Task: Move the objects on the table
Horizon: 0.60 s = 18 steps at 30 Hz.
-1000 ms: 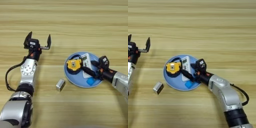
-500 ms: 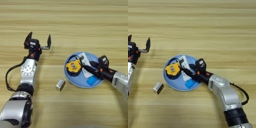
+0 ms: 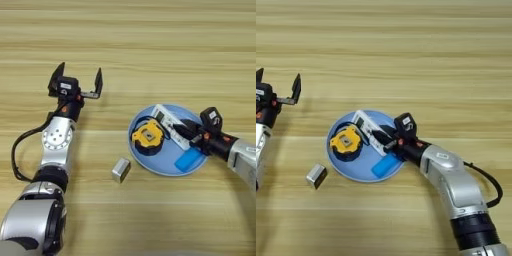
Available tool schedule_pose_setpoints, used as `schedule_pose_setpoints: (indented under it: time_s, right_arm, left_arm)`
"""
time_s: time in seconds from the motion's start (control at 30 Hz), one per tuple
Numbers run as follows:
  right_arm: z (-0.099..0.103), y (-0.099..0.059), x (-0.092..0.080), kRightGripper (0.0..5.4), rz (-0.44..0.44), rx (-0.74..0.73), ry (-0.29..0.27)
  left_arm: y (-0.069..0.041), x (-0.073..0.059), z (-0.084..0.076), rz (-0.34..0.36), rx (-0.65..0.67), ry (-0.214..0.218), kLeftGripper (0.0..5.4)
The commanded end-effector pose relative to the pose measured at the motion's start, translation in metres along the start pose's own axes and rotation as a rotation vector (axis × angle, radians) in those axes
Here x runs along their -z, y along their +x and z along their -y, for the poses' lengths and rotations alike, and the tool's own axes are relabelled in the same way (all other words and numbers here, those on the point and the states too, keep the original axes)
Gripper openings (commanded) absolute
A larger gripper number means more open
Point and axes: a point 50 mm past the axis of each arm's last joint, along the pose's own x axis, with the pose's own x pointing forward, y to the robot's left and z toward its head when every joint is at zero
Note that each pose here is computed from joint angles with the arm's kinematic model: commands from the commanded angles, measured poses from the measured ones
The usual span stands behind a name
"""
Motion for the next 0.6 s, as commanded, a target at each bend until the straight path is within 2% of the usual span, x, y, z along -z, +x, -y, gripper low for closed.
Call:
schedule_pose_setpoints:
  time_s: [0.03, 0.37, 0.6]
  right_arm:
    - [0.006, -0.003, -0.014, 0.91, 0.031, 0.030, -0.052]
    - [0.014, -0.008, -0.032, 0.91, 0.084, 0.074, -0.115]
    - [0.036, -0.022, -0.055, 0.91, 0.146, 0.168, -0.174]
  left_arm:
    - [0.004, -0.003, 0.003, 0.017, 0.008, 0.004, 5.40]
    - [0.004, -0.003, 0.003, 0.016, 0.009, 0.003, 5.40]
    - [0.004, -0.002, 0.003, 0.015, 0.011, 0.003, 5.40]
